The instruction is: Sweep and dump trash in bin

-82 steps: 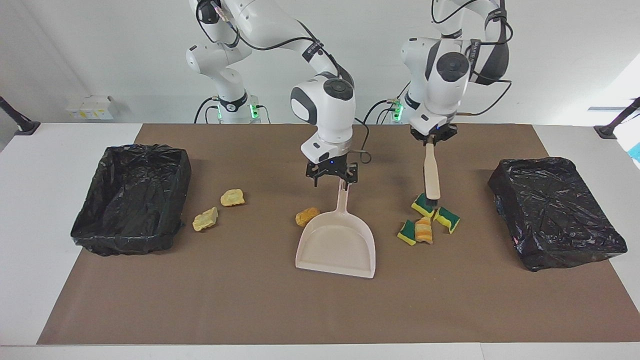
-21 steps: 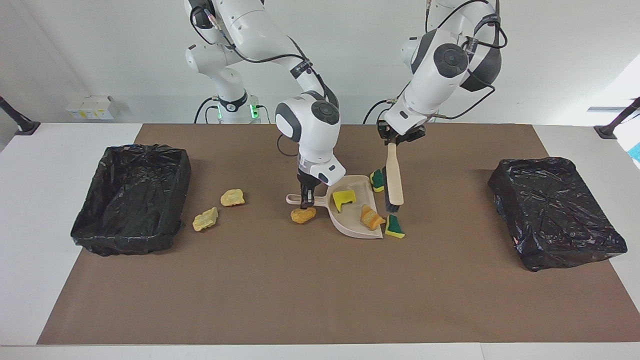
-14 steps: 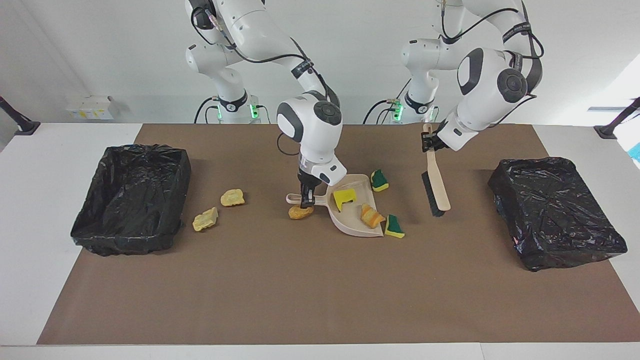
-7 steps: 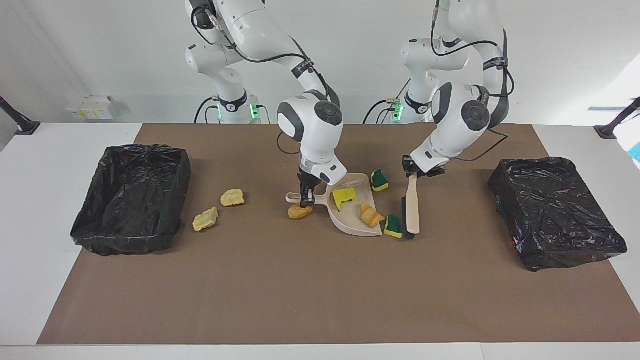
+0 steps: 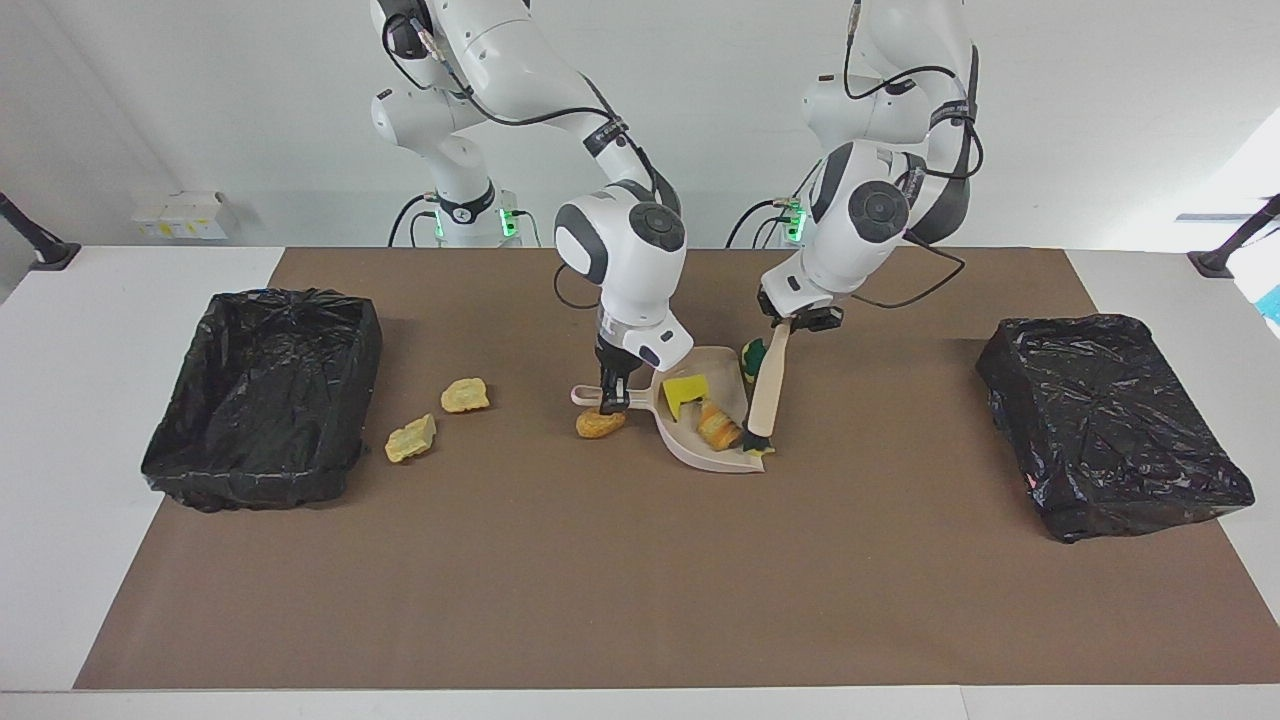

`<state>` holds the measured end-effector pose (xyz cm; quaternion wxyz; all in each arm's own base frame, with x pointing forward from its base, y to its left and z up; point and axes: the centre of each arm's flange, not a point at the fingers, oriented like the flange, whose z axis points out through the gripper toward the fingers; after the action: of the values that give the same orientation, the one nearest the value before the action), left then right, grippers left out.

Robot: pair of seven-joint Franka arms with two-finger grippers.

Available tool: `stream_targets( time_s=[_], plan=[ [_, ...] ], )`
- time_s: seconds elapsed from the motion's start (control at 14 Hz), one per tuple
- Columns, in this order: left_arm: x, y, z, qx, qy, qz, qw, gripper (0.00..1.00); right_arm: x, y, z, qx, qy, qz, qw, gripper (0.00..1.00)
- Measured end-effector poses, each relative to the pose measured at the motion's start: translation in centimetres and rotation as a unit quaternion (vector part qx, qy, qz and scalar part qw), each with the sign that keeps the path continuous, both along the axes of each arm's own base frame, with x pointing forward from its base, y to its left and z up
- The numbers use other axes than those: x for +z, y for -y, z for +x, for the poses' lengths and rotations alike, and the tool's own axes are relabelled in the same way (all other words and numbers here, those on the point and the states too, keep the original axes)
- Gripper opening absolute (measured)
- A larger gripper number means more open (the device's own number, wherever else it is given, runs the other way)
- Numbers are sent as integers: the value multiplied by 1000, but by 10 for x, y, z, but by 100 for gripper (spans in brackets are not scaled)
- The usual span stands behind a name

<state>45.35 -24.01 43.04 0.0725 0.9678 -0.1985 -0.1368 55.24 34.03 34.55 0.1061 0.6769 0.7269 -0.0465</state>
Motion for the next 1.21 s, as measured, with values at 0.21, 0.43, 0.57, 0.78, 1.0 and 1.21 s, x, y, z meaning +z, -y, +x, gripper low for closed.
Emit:
stream_targets(
  time_s=[0.21,0.43,0.57,0.78,1.0,1.21],
  plan=[
    [42,-37,-12,107,-39,32,993,26,1,3,-2,-3,-10,-11,1000,32],
    [36,-66,-18,187,-64,60,978,26,1,4,-2,-3,-11,-13,1000,32],
    [20,-71,-32,199,-82,74,974,26,0,4,-3,-4,-12,-14,1000,32],
    [-5,-72,-59,203,-91,87,971,26,-2,6,-5,-6,-14,-16,1000,32],
    [-7,-46,-61,203,-46,56,977,26,-4,10,-12,-4,-18,-20,1000,32],
    [-3,-13,-70,196,-38,27,979,26,-4,9,-24,-6,-20,-24,999,32]
  ],
)
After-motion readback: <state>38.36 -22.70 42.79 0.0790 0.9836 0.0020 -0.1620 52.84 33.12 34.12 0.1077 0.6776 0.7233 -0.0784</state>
